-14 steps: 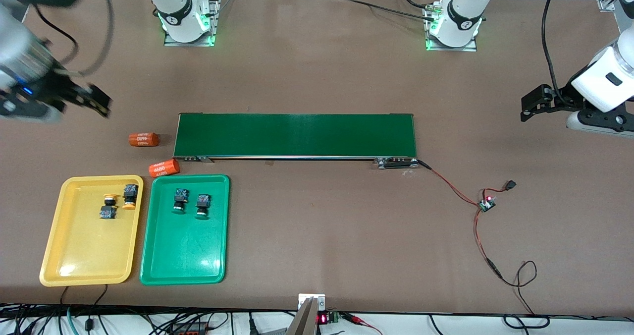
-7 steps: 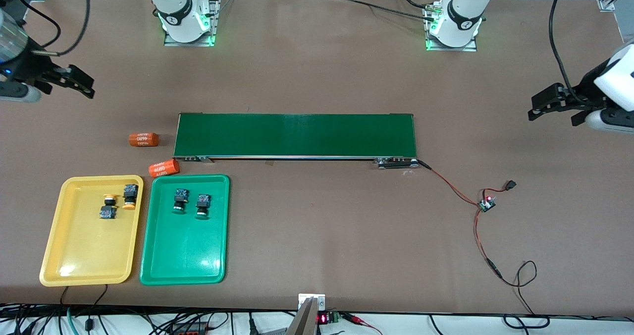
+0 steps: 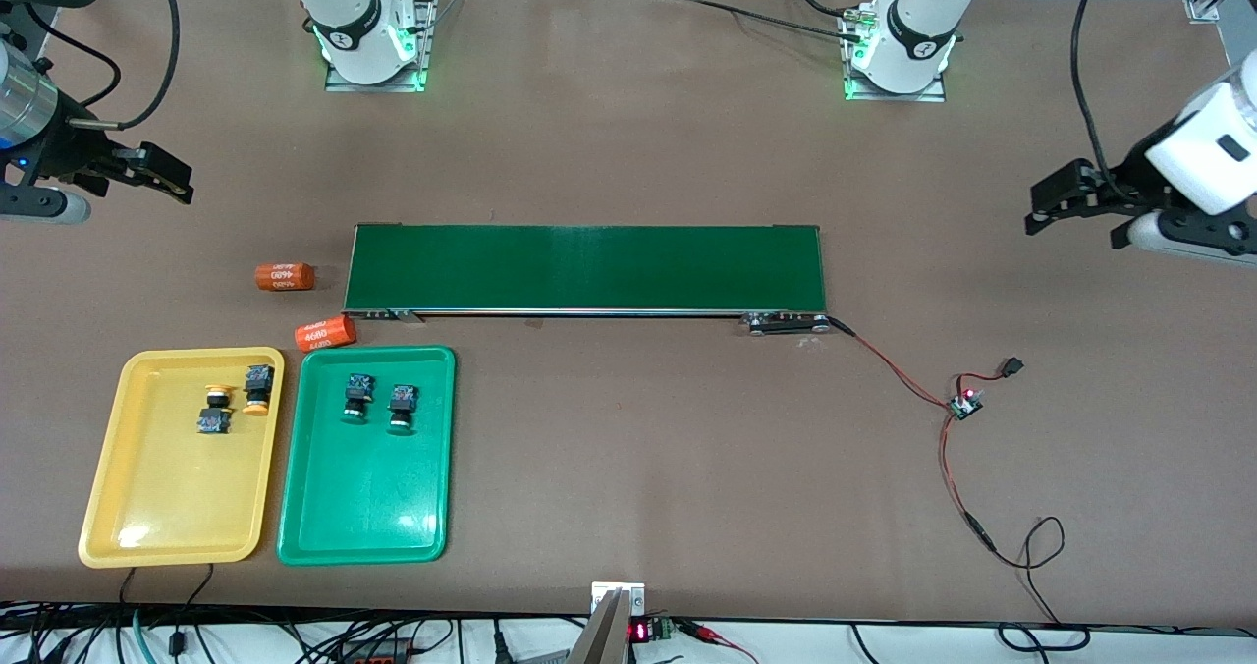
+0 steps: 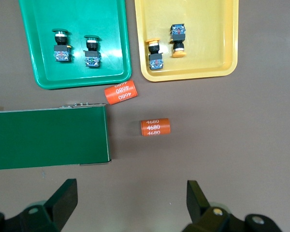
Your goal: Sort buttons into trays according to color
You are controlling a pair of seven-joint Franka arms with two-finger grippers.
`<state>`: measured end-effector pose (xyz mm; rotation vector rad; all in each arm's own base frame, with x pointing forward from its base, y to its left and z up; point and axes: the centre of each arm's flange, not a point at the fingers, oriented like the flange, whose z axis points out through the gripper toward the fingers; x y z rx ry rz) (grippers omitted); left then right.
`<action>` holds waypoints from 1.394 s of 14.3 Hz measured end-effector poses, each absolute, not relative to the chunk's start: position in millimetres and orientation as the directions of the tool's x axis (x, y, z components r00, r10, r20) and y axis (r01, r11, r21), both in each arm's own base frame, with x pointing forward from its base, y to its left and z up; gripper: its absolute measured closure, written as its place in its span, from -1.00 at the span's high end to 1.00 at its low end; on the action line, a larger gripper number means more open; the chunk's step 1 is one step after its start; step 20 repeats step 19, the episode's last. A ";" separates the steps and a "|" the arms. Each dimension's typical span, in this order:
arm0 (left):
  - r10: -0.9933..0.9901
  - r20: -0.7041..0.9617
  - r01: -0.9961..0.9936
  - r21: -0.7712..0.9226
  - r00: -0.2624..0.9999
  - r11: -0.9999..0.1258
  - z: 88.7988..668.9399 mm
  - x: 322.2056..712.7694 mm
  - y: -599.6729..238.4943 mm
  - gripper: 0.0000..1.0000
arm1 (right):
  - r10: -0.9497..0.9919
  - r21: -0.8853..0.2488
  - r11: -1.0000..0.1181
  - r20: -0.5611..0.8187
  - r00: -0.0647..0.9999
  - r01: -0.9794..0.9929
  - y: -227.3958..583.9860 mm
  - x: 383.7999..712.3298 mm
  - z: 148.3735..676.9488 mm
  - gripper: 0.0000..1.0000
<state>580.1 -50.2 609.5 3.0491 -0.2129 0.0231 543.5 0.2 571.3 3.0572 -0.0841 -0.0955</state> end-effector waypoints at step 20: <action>-0.104 0.021 -0.105 0.081 0.994 -0.991 613.8 578.1 -30.0 1.00 | -0.069 -0.021 -0.997 -0.077 0.995 -0.071 8.7 547.3 566.8 1.00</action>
